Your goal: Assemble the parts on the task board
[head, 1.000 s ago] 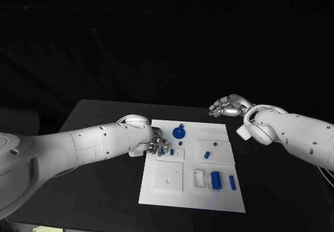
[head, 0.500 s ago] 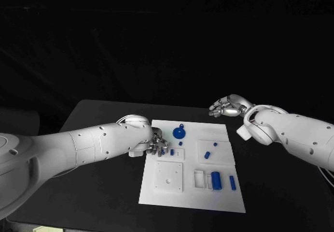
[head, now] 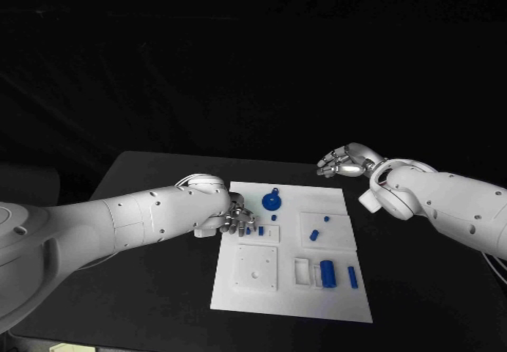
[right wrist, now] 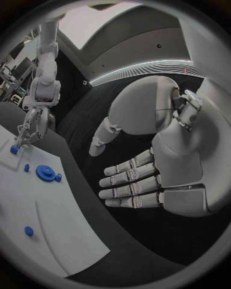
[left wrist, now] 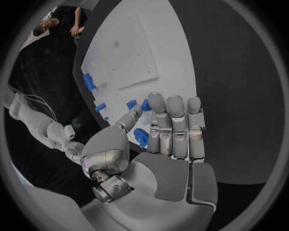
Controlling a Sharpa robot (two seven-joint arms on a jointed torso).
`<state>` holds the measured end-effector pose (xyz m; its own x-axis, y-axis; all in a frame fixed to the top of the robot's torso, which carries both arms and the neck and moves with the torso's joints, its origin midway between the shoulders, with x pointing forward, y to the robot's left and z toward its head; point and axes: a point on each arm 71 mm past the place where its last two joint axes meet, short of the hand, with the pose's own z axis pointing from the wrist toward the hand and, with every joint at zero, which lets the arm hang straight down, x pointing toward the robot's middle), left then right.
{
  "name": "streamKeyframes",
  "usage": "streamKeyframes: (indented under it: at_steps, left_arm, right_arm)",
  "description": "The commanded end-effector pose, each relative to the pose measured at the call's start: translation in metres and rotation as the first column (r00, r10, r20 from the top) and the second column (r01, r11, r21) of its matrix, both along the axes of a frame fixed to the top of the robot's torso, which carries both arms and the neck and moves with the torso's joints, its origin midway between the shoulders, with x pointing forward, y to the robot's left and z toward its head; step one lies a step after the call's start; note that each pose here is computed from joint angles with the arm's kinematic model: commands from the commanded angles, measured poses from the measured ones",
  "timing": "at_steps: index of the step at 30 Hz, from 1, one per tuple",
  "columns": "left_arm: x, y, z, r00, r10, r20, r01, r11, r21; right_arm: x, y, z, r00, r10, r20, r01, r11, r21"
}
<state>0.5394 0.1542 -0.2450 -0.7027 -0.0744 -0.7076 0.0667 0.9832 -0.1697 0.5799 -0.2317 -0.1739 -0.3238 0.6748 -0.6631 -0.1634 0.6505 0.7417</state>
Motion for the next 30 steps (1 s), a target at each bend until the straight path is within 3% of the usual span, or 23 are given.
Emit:
streamKeyframes:
  at_steps: [1,13,18,22,27,30]
  left_arm:
    - [0.0001,0.001,-0.0002,1.0,0.007,0.002,-0.007,1.0,0.001]
    - [0.0016,0.003,0.0037,0.999,0.028,0.043,-0.026,0.999,-0.045]
    - [0.0027,0.006,0.0071,0.996,0.082,0.047,-0.075,0.987,-0.139]
    - [0.0088,0.008,0.0154,0.986,0.163,0.046,-0.145,0.952,-0.27]
    - [0.0111,0.008,0.0216,0.98,0.195,0.024,-0.174,0.916,-0.362]
    - [0.0131,0.008,0.025,0.976,0.208,0.06,-0.167,0.9,-0.402]
  right_arm:
    - [-0.001,0.001,0.0,1.0,0.018,-0.003,-0.018,1.0,0.0]
    - [-0.001,0.001,-0.001,1.0,0.018,-0.004,-0.018,1.0,0.0]
    - [-0.001,0.001,-0.002,1.0,0.017,-0.005,-0.017,1.0,0.0]
    - [-0.001,0.0,-0.003,1.0,0.015,-0.006,-0.015,1.0,0.0]
    - [-0.001,0.0,-0.003,1.0,0.015,-0.006,-0.015,1.0,0.0]
    - [-0.002,0.0,-0.003,1.0,0.016,-0.006,-0.016,1.0,0.0]
